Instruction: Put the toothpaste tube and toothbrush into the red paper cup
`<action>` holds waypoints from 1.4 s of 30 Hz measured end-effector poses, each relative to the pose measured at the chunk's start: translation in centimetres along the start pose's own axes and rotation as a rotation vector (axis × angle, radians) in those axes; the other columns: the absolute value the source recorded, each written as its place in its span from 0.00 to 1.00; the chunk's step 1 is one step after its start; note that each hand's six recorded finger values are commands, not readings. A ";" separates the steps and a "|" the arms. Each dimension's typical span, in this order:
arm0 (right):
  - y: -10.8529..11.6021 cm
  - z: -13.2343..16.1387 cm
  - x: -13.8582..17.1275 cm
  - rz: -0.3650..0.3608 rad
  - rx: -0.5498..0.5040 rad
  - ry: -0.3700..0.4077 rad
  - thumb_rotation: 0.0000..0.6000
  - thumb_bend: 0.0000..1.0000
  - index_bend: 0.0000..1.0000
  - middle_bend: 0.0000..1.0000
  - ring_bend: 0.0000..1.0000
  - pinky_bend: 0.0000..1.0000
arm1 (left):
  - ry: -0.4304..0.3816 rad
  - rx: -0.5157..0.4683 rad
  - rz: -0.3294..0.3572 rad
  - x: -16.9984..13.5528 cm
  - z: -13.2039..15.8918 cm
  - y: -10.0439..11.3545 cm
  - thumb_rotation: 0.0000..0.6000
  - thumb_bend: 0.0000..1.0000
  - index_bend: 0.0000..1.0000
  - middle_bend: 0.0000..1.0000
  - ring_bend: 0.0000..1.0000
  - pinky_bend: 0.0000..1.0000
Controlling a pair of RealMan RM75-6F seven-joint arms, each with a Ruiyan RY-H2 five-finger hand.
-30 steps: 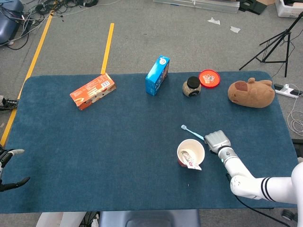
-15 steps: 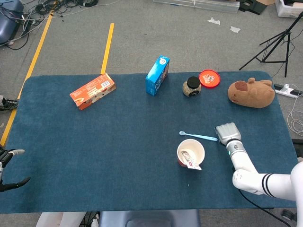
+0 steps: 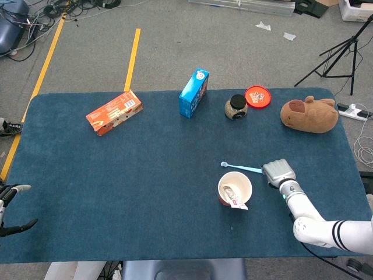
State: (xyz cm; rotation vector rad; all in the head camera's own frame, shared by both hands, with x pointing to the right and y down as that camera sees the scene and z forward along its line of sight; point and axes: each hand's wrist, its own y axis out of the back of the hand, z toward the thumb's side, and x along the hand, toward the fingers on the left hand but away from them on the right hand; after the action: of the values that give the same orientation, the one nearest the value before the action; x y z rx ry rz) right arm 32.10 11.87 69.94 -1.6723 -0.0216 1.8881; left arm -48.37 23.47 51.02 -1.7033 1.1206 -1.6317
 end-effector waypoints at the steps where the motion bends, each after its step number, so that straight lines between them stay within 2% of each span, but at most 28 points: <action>1: -0.1 0.0 0.0 0.002 0.002 0.000 1.00 0.91 0.33 1.00 1.00 1.00 | 0.001 0.000 0.000 0.0 0.0 0.0 1.00 0.00 0.25 0.27 0.20 0.20; 23: -0.6 0.8 -1.0 0.033 0.016 0.000 1.00 0.91 0.29 1.00 1.00 1.00 | 0.003 -0.004 0.000 0.0 -0.1 0.1 1.00 0.00 0.25 0.27 0.20 0.20; 31: 0.1 0.5 -1.7 -0.017 -0.013 -0.033 1.00 0.91 0.22 1.00 1.00 1.00 | 0.002 -0.002 0.000 0.0 -0.1 0.1 1.00 0.00 0.25 0.27 0.20 0.20; 36: 0.6 0.3 -2.2 -0.049 -0.040 -0.054 1.00 0.90 0.21 1.00 1.00 1.00 | 0.003 -0.002 0.000 0.0 -0.1 0.1 1.00 0.00 0.25 0.27 0.20 0.20; 39: 0.8 0.3 -2.0 -0.056 -0.052 -0.042 1.00 0.87 0.21 1.00 0.97 1.00 | 0.005 -0.003 0.000 0.0 -0.1 0.1 1.00 0.00 0.25 0.27 0.20 0.20; 42: 1.0 0.3 -1.3 -0.069 -0.064 -0.020 1.00 0.81 0.21 0.99 0.87 1.00 | 0.004 -0.003 -0.001 0.0 -0.1 0.0 1.00 0.00 0.25 0.27 0.20 0.20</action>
State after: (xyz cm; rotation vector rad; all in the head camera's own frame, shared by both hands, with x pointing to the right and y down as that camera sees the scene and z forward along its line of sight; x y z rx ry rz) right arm 31.41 10.56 70.77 -1.6733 -0.1470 1.8706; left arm -48.50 23.46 51.00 -1.7031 1.1244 -1.6357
